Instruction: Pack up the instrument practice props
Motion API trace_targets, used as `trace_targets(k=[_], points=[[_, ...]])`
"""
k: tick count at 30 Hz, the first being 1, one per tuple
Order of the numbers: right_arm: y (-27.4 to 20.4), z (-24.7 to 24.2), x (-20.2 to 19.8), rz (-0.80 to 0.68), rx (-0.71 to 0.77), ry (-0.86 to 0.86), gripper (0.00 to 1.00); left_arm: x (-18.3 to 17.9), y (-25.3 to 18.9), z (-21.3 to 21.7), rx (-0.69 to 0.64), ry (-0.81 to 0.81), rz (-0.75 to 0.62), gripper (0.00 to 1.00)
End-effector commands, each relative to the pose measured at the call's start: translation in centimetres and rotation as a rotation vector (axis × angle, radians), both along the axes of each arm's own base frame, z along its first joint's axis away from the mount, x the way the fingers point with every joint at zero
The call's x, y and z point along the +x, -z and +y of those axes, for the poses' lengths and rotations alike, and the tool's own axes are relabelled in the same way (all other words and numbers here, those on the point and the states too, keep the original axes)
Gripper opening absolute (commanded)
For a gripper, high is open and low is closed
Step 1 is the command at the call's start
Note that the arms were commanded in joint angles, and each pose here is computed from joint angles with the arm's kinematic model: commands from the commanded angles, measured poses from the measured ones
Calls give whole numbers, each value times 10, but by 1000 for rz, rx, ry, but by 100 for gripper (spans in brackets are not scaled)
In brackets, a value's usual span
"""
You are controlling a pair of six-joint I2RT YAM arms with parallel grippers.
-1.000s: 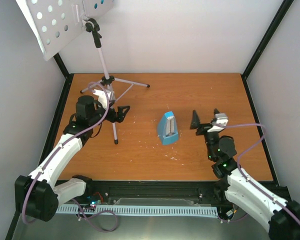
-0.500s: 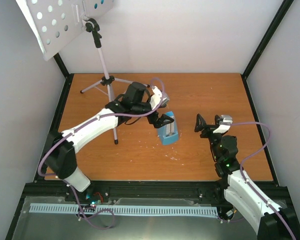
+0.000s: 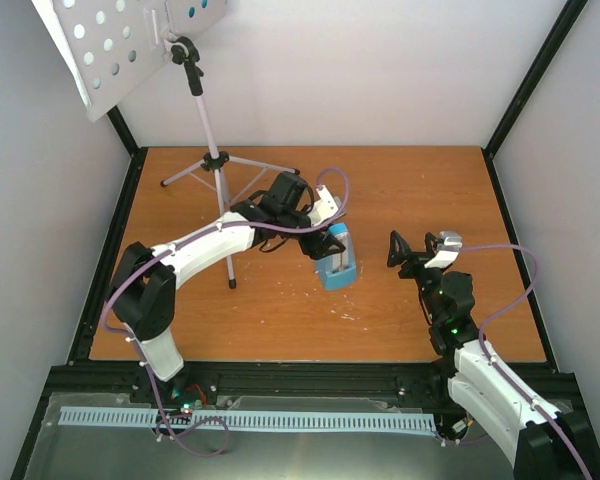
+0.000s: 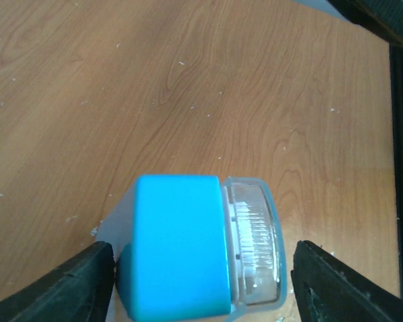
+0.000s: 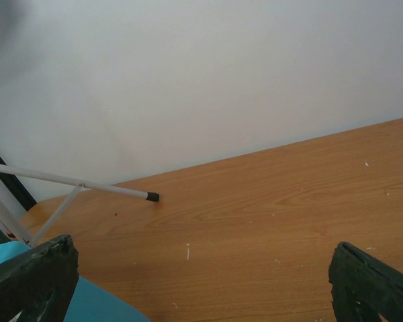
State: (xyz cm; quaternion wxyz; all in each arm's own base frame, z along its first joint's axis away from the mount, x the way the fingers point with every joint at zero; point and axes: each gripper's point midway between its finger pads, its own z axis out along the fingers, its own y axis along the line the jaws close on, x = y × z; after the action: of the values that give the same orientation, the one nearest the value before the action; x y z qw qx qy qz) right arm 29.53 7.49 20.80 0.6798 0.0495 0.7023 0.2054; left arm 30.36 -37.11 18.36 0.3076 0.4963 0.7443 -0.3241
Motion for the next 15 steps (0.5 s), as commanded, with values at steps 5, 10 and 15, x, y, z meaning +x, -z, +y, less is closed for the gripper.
trace_targets(k=[5, 10, 15], points=[[4, -1, 1, 1, 12, 0, 100, 5, -22, -6, -43, -23, -90, 59], [7, 0, 2, 9, 9, -4, 100, 5, -23, -6, -58, -35, -88, 48], [8, -2, 2, 10, 6, 6, 100, 8, -24, -2, -59, -81, -90, 44]])
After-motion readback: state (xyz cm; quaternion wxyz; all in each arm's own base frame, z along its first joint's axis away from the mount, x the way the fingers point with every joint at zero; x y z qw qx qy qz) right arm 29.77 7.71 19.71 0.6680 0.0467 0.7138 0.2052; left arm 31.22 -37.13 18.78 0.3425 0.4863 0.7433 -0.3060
